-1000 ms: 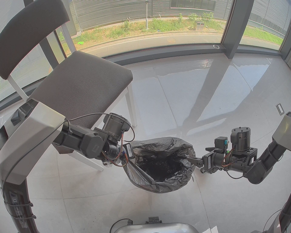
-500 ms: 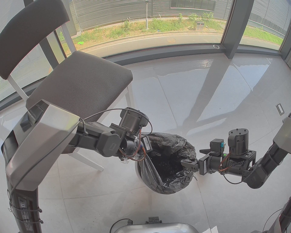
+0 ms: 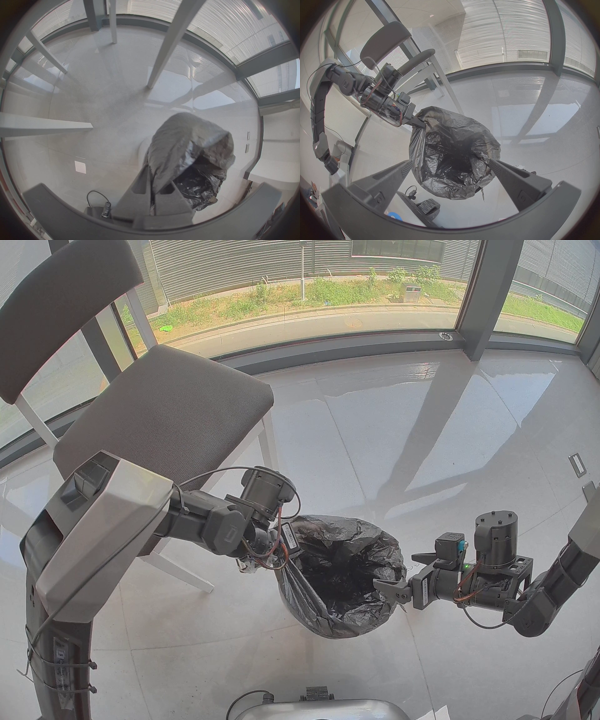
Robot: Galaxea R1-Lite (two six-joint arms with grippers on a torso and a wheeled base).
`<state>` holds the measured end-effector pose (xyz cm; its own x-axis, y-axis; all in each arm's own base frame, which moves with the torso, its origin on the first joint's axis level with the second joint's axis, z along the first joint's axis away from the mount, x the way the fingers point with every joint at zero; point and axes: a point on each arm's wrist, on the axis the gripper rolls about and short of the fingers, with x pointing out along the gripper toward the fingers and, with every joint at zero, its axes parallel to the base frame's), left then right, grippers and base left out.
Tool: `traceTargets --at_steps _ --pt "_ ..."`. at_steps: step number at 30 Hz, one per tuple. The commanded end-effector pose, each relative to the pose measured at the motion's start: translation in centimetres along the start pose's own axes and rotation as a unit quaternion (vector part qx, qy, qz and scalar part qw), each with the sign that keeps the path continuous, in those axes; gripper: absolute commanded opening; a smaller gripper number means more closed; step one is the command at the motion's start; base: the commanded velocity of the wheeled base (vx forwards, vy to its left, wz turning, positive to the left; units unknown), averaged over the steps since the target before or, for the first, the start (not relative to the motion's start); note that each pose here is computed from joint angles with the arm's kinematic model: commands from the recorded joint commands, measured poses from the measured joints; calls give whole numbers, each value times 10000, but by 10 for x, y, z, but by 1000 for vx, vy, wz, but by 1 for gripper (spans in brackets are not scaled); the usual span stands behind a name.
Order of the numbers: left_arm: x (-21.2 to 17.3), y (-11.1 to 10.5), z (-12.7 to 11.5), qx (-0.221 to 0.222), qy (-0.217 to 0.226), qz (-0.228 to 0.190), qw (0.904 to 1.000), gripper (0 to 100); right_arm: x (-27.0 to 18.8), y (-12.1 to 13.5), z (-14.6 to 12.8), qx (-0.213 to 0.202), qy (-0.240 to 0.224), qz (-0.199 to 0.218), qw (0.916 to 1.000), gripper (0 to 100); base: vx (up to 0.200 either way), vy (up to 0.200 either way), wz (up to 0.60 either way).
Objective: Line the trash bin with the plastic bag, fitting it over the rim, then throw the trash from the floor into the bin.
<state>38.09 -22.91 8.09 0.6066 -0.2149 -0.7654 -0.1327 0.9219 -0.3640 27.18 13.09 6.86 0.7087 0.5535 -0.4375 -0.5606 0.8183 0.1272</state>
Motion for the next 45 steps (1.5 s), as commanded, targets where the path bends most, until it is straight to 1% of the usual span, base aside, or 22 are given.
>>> traceTargets --at_steps 1,4,10,11,18,23,24,25,28,32,34,37,38,39,40,41,42,45 --pt "4 13 8 -137 -15 138 9998 0 2 5 0 -37 2 76 10000 100 0 0 0" --pt "9 16 5 -177 40 203 9996 0 2 6 0 -47 5 97 9999 100 0 0 0" --pt "9 15 5 -205 34 185 9996 0 1 6 -2 -52 36 102 9999 100 0 0 0" --pt "9 14 5 -201 26 170 9996 100 1 6 -2 -52 36 102 9999 100 0 0 0" --pt "0 10 9 -274 -79 89 9996 100 2 11 -2 -106 44 164 9998 100 0 0 0" --pt "-15 6 15 -297 -244 30 9993 100 6 30 -5 -276 114 456 9985 100 0 0 0" --pt "-16 6 15 -297 -250 35 9992 100 7 30 -4 -281 108 463 9985 100 0 0 0" --pt "-26 4 17 -292 -327 3 9990 100 12 38 -9 -352 207 580 9975 100 0 0 0" --pt "-44 1 12 -216 -341 -73 9992 100 16 46 -14 -411 298 690 9963 100 0 0 0" --pt "-80 -10 -10 125 -309 -270 9991 100 15 51 -21 -455 438 769 9950 100 0 0 0" --pt "-100 -14 -22 349 -263 -406 9982 100 10 50 -26 -460 524 727 9949 100 0 0 0" --pt "-129 -17 -47 801 -152 -605 9948 100 -3 44 -26 -440 520 534 9962 100 0 0 0" --pt "-143 -17 -58 1117 -125 -699 9912 100 -10 38 -26 -401 510 333 9973 100 0 0 0" --pt "-145 -17 -60 1178 -117 -717 9904 100 -13 36 -26 -388 505 261 9976 100 0 0 0" --pt "-155 -16 -67 1473 -111 -796 9858 100 -20 32 -25 -358 474 27 9982 100 0 0 0" --pt "-155 -16 -67 1473 -111 -796 9858 100 -20 32 -25 -358 474 27 9982 100 0 0 0" --pt "-166 -15 -73 1865 -159 -863 9785 100 -31 25 -26 -288 454 -261 9982 100 0 0 0" --pt "-173 -15 -74 2311 -381 -758 9692 100 -52 14 -26 -176 368 -531 9978 100 0 0 0"
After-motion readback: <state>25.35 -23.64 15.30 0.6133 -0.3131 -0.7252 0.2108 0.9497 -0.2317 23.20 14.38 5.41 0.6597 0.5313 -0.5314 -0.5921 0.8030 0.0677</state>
